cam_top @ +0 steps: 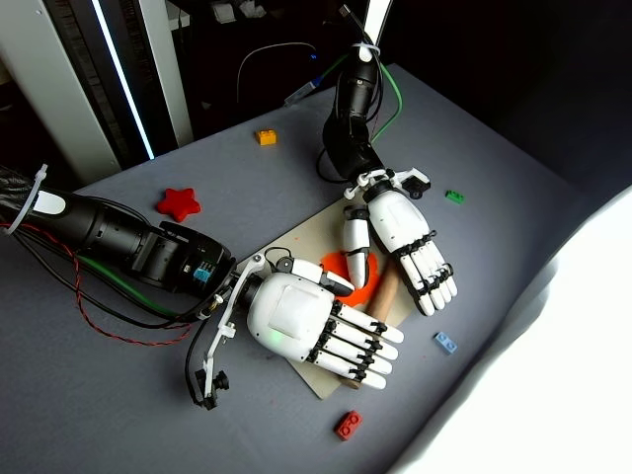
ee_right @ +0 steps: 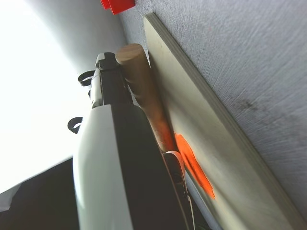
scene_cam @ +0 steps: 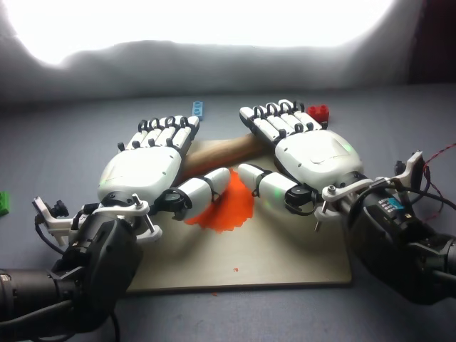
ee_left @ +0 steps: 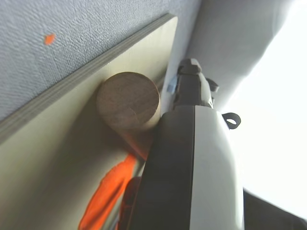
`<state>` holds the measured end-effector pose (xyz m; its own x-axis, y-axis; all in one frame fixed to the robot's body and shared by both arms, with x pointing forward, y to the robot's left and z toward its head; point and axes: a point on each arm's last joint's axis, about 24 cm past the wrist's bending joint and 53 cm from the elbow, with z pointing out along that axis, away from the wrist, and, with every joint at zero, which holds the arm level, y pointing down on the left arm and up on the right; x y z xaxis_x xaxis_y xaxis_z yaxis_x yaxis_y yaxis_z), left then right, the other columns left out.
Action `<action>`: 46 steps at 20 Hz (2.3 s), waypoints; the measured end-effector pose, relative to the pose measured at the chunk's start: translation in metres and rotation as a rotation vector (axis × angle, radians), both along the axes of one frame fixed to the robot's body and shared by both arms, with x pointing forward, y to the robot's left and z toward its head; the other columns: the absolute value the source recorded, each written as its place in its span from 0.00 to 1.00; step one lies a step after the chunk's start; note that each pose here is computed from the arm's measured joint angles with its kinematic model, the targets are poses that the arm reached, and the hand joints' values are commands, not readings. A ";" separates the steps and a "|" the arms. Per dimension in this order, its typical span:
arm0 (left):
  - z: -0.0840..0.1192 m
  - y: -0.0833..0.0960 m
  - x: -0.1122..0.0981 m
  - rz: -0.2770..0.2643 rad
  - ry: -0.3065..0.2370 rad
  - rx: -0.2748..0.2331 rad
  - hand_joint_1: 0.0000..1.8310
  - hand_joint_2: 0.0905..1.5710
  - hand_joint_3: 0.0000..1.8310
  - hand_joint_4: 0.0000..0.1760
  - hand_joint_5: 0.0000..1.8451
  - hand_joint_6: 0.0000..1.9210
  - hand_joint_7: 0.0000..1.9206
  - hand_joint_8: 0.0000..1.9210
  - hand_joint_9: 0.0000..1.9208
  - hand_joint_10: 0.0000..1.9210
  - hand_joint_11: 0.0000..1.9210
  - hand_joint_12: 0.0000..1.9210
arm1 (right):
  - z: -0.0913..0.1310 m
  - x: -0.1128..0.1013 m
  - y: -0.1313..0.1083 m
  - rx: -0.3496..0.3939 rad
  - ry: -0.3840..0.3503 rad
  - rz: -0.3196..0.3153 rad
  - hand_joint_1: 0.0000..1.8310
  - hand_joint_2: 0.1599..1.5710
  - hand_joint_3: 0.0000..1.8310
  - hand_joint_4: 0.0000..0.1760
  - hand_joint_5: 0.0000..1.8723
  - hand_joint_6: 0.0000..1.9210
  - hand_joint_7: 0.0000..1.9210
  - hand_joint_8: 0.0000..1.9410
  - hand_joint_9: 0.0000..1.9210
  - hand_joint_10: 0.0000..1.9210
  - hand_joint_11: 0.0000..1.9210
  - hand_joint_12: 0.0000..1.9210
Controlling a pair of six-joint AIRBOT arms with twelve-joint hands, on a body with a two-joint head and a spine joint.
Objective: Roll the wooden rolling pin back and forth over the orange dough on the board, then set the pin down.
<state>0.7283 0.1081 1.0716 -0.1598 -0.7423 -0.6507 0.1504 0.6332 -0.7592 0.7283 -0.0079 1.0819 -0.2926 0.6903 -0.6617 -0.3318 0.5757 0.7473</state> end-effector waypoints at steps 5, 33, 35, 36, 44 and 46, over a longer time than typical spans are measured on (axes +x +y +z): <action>0.000 0.000 0.000 0.000 0.001 -0.006 0.00 0.84 0.00 0.00 0.00 0.00 0.00 0.00 0.00 0.00 0.00 0.00 | 0.000 0.000 -0.001 0.006 0.005 0.001 0.00 0.91 0.00 0.00 0.00 0.00 0.00 0.00 0.00 0.00 0.00 0.00; 0.000 0.004 0.003 0.002 0.012 -0.018 0.00 0.85 0.00 0.00 0.08 0.00 0.06 0.00 0.04 0.00 0.00 0.07 | 0.000 -0.007 -0.010 0.031 0.044 0.009 0.00 0.90 0.00 0.00 0.08 0.03 0.08 0.02 0.04 0.01 0.00 0.00; -0.001 0.005 0.004 0.002 0.013 -0.016 0.00 0.85 0.00 0.00 0.08 0.00 0.06 0.00 0.04 0.00 0.00 0.07 | 0.000 -0.007 -0.010 0.031 0.043 0.009 0.00 0.90 0.00 0.00 0.08 0.03 0.08 0.02 0.04 0.01 0.00 0.00; -0.001 0.005 0.004 0.002 0.013 -0.015 0.00 0.85 0.00 0.00 0.08 0.00 0.06 0.00 0.04 0.00 0.00 0.07 | 0.000 -0.008 -0.009 0.033 0.045 0.010 0.00 0.90 0.00 0.00 0.08 0.03 0.08 0.02 0.04 0.01 0.00 0.00; -0.001 0.006 0.005 0.004 0.013 -0.015 0.00 0.86 0.00 0.00 0.11 0.01 0.10 0.00 0.07 0.01 0.00 0.15 | 0.002 -0.010 -0.007 0.041 0.042 0.012 0.00 0.89 0.00 0.00 0.09 0.03 0.10 0.02 0.07 0.02 0.01 0.01; -0.001 0.006 0.005 0.004 0.015 -0.020 0.00 0.86 0.00 0.00 0.12 0.01 0.10 0.00 0.08 0.01 0.00 0.16 | 0.001 -0.013 -0.004 0.050 0.050 0.016 0.00 0.89 0.00 0.00 0.09 0.03 0.10 0.02 0.07 0.02 0.01 0.01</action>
